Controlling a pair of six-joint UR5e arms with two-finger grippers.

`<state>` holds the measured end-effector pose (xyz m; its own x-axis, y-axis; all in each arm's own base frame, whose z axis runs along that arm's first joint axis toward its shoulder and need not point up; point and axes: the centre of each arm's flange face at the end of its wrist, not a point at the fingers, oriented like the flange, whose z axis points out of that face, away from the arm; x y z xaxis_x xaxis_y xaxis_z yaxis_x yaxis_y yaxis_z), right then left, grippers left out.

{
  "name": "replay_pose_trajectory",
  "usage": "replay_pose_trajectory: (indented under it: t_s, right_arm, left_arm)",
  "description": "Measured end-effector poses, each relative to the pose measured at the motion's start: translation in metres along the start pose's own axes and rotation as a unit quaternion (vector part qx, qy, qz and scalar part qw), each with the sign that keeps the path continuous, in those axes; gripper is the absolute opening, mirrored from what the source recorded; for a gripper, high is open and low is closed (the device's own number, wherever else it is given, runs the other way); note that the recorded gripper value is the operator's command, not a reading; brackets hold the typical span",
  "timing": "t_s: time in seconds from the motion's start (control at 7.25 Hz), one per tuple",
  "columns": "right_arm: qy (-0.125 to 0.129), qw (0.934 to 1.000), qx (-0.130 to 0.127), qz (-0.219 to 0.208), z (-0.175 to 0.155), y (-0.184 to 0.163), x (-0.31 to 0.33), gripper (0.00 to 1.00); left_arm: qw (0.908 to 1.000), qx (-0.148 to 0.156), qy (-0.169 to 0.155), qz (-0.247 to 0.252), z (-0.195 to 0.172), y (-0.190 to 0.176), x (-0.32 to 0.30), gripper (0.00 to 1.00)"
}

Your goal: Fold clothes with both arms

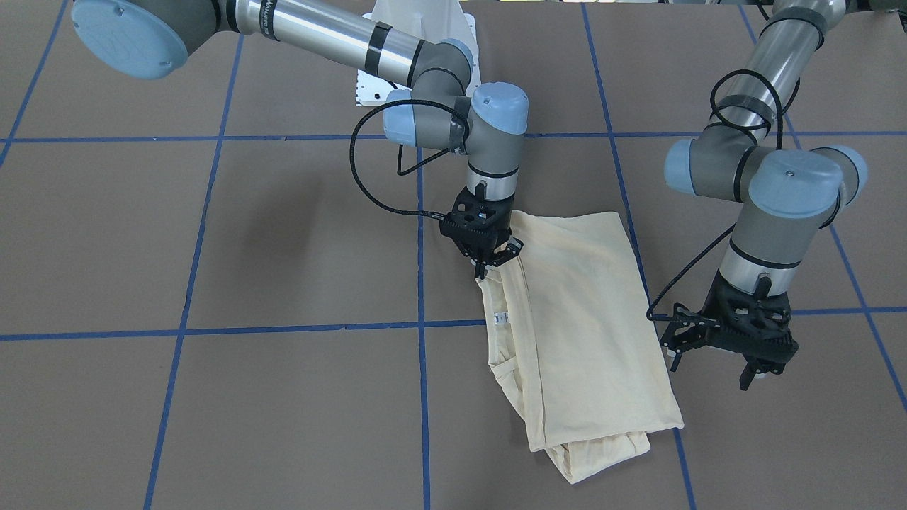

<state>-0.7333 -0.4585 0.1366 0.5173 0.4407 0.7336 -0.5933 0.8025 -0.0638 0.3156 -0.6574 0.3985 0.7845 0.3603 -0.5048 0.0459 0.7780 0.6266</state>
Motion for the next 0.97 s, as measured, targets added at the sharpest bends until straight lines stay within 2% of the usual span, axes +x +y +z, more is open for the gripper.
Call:
replay_pose_trajectory:
  t_s: [0.28,0.55,0.69,0.97]
  right_arm:
    - [-0.013,0.9999,-0.006,-0.007,-0.007,-0.023,0.022,0.0]
    - [-0.028,0.9993,-0.021,-0.015,-0.017,-0.045,0.118,0.0]
    - [-0.037,0.9988,-0.021,-0.023,-0.031,-0.041,0.174,0.0]
    - [-0.054,0.998,-0.012,-0.029,-0.065,-0.002,0.255,0.0]
  left_arm:
    - [1.0,0.001,0.001,0.0,-0.001,-0.001,0.001,1.0]
    - [1.0,0.002,0.001,0.0,-0.001,-0.001,0.001,1.0]
    - [1.0,0.002,0.001,0.0,-0.001,-0.001,0.001,1.0]
    - [1.0,0.002,0.001,0.0,-0.001,-0.001,0.001,1.0]
